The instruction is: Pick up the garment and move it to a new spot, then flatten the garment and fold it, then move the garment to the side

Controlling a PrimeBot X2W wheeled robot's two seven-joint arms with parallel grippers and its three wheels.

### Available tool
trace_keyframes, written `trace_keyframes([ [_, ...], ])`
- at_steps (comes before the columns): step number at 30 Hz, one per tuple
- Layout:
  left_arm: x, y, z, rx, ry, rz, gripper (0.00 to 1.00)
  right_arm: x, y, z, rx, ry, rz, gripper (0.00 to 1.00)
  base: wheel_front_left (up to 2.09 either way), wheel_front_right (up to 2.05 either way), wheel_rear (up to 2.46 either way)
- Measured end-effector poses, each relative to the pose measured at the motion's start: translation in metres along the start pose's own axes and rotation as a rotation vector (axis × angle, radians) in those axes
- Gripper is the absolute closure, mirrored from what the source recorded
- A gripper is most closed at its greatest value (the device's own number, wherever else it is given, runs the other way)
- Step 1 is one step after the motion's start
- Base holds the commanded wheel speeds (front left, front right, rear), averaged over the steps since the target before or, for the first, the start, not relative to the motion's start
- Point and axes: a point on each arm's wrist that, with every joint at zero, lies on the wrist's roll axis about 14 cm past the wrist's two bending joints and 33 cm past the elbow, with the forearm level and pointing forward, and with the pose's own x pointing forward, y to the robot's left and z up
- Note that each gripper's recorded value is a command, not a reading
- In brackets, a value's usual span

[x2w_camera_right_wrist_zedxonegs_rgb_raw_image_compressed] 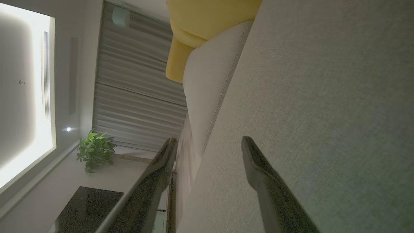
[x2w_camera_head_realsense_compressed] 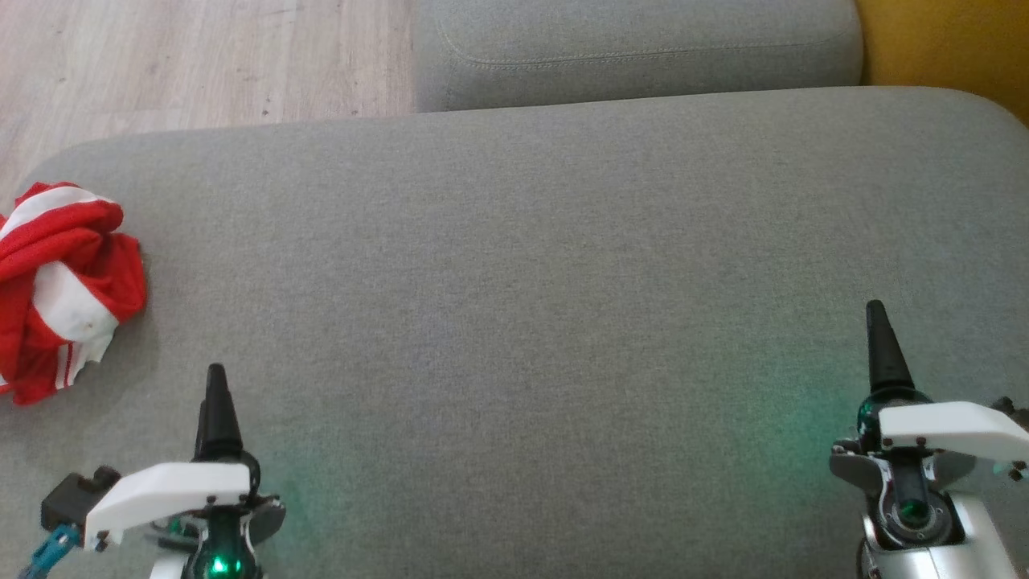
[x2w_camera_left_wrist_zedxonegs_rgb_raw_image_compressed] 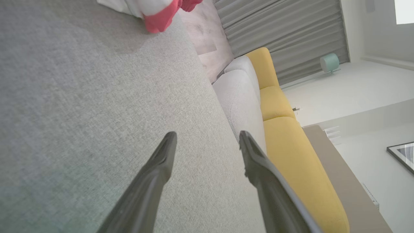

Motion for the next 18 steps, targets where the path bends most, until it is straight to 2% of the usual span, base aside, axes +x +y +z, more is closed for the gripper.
trace_keyframes([
  [18, 0.0036, 0.0052, -0.0035, 0.253, 0.011, 0.02, 0.0, 0.0076, 0.0018, -0.0046, -0.254, 0.009, 0.0, 0.0, 0.0, 0.0, 0.0],
])
